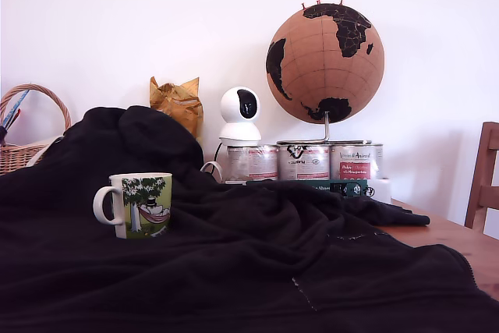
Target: Pick the grey coffee capsule and place it inside the green coffee cup
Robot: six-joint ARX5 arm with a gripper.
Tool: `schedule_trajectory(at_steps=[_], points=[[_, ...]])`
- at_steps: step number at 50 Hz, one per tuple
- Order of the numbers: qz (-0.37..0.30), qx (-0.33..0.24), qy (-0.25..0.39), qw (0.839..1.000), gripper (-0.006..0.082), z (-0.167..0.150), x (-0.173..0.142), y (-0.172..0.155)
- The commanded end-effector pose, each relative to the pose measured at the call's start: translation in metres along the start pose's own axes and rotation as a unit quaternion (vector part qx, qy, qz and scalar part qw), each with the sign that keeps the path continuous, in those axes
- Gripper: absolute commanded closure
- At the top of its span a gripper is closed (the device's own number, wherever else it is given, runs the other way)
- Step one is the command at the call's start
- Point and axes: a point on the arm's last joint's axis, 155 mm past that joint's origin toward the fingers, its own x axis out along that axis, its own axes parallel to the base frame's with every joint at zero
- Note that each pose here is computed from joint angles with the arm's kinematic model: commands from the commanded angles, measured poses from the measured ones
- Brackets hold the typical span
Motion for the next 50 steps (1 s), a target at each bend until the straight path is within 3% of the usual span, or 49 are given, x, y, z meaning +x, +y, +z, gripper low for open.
schedule_trajectory(at_steps=[1,24,28,33,36,50], points=[[-0.005,0.001,-0.002,1.000,0.0066,0.007,0.007,-0.001],[0.002,0.008,0.028,1.000,0.0071,0.004,0.043,0.006],[0.002,0.008,0.027,1.000,0.0164,0.006,0.043,0.006],[0.001,0.008,0.027,1.000,0.0412,0.007,0.042,0.006],[0.001,0.008,0.028,1.000,0.0508,0.007,0.042,0.005],[0.001,0.007,0.036,0.999,0.0537,0.003,0.042,0.005]])
